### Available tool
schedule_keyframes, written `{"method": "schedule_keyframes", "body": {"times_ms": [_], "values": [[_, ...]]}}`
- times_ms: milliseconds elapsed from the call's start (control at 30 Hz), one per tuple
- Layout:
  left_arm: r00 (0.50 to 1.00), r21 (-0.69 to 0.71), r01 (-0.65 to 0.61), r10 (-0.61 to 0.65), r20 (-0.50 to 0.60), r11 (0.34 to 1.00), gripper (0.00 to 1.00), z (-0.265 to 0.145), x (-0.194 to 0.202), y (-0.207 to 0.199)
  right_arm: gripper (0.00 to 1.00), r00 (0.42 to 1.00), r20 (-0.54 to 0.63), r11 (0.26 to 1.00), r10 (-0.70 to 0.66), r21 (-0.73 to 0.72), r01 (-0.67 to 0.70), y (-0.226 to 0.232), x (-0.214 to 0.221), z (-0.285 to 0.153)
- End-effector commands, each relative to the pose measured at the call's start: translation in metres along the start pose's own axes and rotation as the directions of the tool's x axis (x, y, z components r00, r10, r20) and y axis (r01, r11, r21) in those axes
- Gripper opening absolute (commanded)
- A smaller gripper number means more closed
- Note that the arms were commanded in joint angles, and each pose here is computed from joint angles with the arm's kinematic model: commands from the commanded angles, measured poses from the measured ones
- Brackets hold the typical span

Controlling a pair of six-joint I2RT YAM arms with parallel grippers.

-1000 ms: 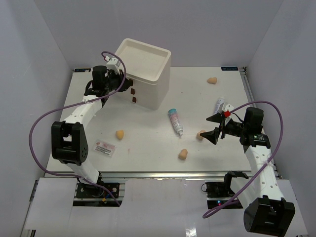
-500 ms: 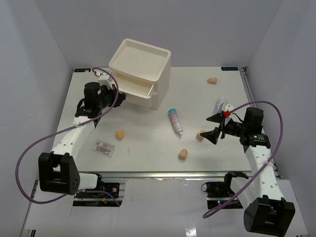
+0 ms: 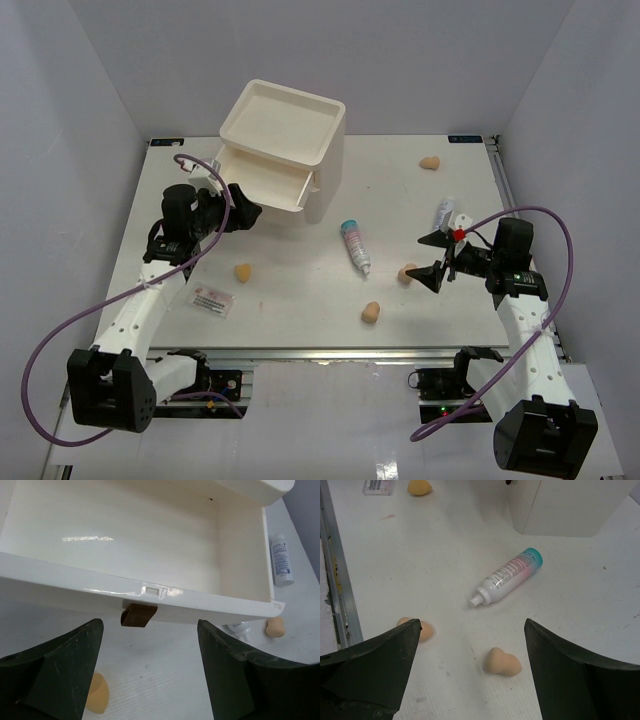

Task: Organize the makeup

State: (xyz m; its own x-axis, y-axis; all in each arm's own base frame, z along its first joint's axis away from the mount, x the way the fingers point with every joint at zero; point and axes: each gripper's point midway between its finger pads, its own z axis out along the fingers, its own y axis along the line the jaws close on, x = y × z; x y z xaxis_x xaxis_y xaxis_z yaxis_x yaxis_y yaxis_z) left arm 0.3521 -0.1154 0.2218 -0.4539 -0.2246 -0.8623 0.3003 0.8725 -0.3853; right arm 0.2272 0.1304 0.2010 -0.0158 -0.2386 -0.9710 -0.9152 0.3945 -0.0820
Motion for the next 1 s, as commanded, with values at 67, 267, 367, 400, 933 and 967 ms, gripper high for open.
{"method": "schedule_keyframes", "body": {"times_ms": [67, 267, 367, 400, 933, 967], "values": [[0.997, 0.043, -0.024, 0.021, 0.069, 0.999, 0.91, -0.023, -0.017, -0.017, 0.95, 0.984, 0.018, 0.978, -0.178, -0.106, 0.179, 0.019, 0.012, 0.003], [0.994, 0.061, -0.036, 0.029, 0.102, 0.998, 0.91, -0.048, -0.013, -0.027, 0.93, 0.901, -0.161, 0.905, -0.404, -0.213, 0.368, 0.015, 0.045, 0.009], [0.992, 0.078, -0.047, 0.038, 0.120, 0.996, 0.91, -0.061, -0.008, -0.032, 0.86, 0.826, -0.274, 0.858, -0.492, -0.312, 0.408, 0.007, 0.075, 0.014], [0.991, 0.088, -0.055, 0.043, 0.128, 0.995, 0.91, -0.066, -0.007, -0.034, 0.84, 0.797, -0.310, 0.845, -0.518, -0.326, 0.423, 0.002, 0.082, 0.012], [0.972, 0.113, -0.141, 0.116, 0.204, 0.984, 0.92, -0.092, 0.008, -0.040, 0.62, 0.660, -0.511, 0.826, -0.550, -0.446, 0.343, -0.040, 0.133, 0.037], [0.971, 0.110, -0.142, 0.117, 0.209, 0.984, 0.92, -0.093, 0.008, -0.040, 0.61, 0.663, -0.514, 0.829, -0.545, -0.448, 0.335, -0.039, 0.135, 0.038]]}}
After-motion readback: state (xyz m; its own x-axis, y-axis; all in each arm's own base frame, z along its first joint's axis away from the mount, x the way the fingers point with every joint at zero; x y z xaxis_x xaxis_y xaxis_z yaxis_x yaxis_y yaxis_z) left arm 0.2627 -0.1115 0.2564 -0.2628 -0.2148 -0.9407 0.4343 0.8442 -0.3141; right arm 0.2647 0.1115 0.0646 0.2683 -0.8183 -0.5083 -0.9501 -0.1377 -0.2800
